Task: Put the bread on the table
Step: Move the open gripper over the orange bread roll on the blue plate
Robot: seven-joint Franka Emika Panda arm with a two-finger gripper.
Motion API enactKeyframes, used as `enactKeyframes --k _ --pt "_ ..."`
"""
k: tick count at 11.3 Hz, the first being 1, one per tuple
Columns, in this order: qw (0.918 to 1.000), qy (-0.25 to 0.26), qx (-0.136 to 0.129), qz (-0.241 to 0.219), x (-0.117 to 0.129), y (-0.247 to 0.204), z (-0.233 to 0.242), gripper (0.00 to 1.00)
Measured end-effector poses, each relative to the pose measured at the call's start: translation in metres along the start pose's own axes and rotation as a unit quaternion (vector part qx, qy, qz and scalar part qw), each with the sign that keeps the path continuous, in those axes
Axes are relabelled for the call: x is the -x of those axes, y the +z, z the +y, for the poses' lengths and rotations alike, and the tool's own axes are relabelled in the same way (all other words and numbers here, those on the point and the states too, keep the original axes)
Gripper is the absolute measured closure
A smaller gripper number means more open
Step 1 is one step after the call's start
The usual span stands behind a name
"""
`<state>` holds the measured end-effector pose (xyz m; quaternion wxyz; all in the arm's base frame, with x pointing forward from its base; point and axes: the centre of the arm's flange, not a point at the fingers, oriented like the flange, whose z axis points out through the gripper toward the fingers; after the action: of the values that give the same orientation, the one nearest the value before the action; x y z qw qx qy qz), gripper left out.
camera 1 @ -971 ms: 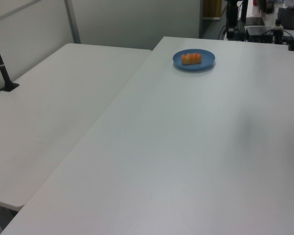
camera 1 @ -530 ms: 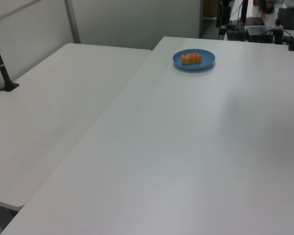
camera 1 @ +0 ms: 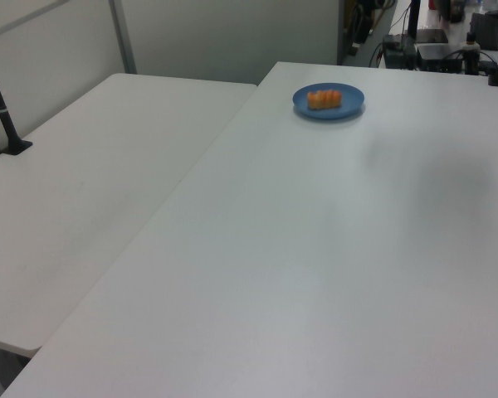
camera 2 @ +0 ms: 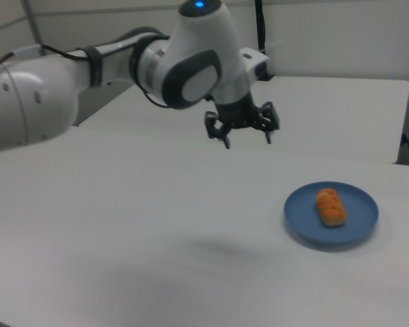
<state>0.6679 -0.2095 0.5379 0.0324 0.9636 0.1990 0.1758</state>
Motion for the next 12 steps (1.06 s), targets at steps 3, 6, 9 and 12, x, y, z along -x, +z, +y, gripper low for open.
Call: enactKeyframes --k 3,6,9,12 --pt "0.9990 0.016 0.033 0.027 0.007 0.039 0.044 0.00" --pt "0.9966 0.031 0.063 0.044 0.018 0.084 0.071 0.00" --pt "0.9936 0.039 0.087 0.060 0.025 0.126 0.089 0.00" --pt "0.9903 0.044 0.109 0.074 0.034 0.161 0.098 0.00"
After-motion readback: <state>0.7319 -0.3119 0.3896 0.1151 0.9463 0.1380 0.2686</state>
